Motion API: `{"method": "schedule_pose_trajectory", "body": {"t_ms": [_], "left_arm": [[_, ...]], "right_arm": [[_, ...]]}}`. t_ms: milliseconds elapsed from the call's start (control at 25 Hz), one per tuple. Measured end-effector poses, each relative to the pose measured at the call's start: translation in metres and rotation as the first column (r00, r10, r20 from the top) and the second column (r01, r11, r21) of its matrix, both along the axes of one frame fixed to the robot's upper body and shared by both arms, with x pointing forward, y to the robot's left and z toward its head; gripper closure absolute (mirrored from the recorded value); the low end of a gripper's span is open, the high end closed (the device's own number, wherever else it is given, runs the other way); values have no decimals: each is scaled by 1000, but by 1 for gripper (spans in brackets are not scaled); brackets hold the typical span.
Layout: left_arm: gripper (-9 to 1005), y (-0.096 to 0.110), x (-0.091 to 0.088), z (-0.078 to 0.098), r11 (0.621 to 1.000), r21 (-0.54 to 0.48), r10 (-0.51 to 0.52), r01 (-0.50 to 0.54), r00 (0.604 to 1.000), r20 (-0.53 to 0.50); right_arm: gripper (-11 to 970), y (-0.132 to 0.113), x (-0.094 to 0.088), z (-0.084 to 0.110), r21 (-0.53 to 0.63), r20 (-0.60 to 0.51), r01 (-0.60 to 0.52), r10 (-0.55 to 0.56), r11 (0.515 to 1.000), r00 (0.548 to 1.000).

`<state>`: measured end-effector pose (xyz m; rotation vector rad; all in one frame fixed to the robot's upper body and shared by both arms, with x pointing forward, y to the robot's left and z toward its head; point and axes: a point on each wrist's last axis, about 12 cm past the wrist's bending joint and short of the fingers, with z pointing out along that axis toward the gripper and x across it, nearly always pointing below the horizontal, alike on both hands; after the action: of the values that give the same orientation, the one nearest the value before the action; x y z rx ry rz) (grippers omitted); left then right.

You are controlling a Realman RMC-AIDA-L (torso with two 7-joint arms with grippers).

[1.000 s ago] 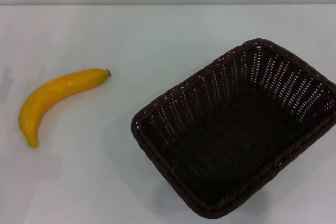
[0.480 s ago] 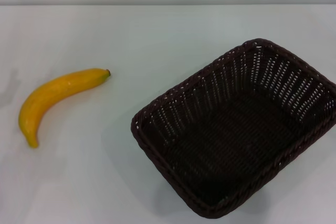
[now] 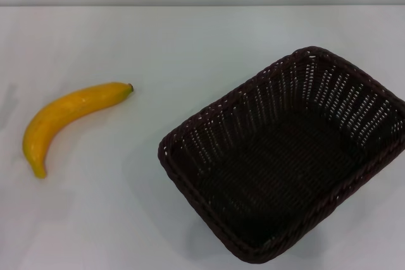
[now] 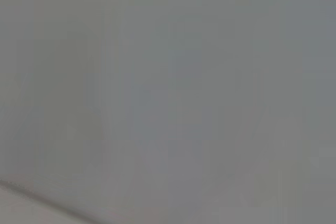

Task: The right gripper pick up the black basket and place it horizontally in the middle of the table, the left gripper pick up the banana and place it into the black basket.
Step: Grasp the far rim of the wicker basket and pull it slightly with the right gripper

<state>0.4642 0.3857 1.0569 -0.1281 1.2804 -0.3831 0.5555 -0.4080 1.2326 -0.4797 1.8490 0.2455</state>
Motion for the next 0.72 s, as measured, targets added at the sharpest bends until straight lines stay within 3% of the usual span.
{"method": "schedule_pose_trajectory", "body": {"t_ms": [160, 280, 480, 520, 720], "left_arm": [[135, 5, 2, 5, 1000, 22, -14, 14, 1000, 3], [135, 6, 4, 7, 999, 31, -20, 20, 1000, 7], [135, 7, 8, 11, 999, 40, -29, 28, 999, 19], [135, 8, 8, 12, 999, 41, -29, 29, 999, 20], [135, 9, 7, 13, 999, 46, -30, 29, 999, 24]], "right_arm": [[274, 27, 19, 32, -54, -172, -40, 31, 998, 985], [275, 44, 30, 45, -51, -302, -85, 65, 995, 951], [277, 57, 38, 54, -77, -427, -93, 51, 993, 903], [278, 67, 41, 58, -111, -490, -103, 36, 988, 871], [277, 99, 50, 61, -144, -578, -182, 66, 973, 813]]}}
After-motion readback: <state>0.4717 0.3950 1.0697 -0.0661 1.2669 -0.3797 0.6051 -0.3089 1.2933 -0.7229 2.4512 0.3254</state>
